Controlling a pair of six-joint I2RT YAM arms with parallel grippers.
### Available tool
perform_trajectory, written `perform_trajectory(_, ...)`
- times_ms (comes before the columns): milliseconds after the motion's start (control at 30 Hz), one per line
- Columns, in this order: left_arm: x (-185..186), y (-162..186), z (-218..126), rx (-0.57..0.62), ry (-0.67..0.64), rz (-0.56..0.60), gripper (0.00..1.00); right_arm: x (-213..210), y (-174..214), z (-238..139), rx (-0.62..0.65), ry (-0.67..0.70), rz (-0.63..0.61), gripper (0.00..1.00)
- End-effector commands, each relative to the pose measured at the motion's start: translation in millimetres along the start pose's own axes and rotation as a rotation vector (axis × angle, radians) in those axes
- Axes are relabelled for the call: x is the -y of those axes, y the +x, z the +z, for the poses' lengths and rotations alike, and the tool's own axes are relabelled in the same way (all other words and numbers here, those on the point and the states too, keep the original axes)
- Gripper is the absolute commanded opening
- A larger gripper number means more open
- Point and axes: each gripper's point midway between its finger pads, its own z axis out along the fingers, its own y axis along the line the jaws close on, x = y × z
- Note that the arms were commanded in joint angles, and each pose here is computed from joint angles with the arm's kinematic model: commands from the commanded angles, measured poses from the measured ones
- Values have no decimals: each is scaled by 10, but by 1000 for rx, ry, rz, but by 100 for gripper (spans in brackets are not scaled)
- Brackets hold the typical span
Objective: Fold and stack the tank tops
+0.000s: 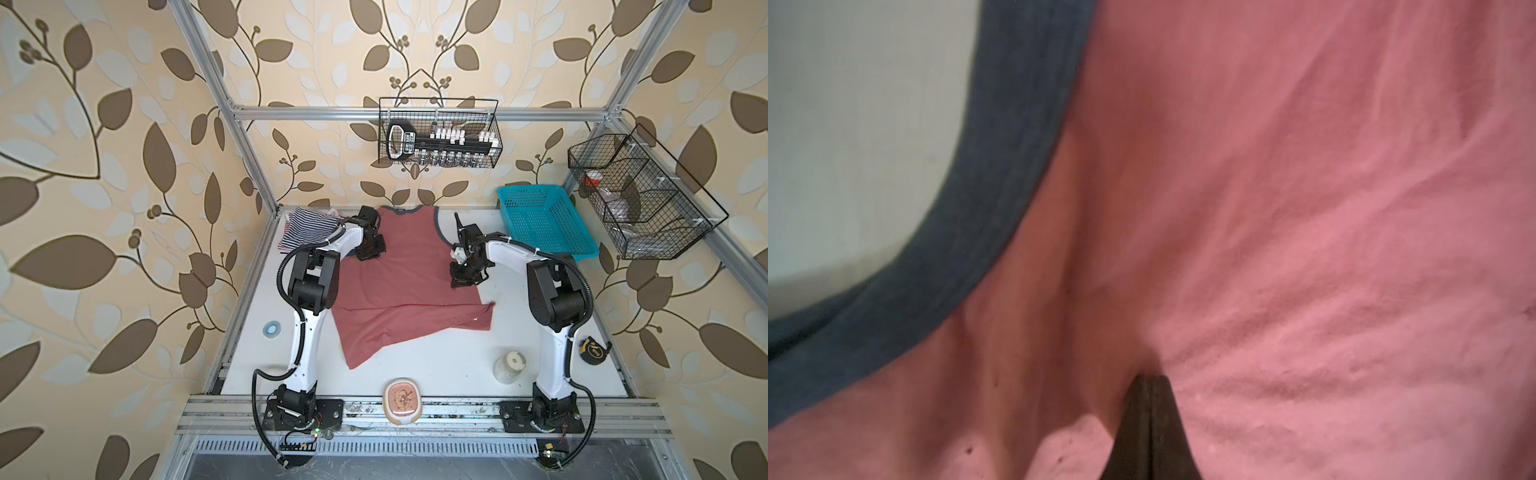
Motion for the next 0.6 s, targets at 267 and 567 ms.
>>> perform_trajectory(267,-434,887,-128,-151,-43,-316,0,614,-167,122,-161,165,3,3)
perform_trajectory(567,-472,1407,-207,-192,7,-468,0,538,-741,171,-133,148,-9,0)
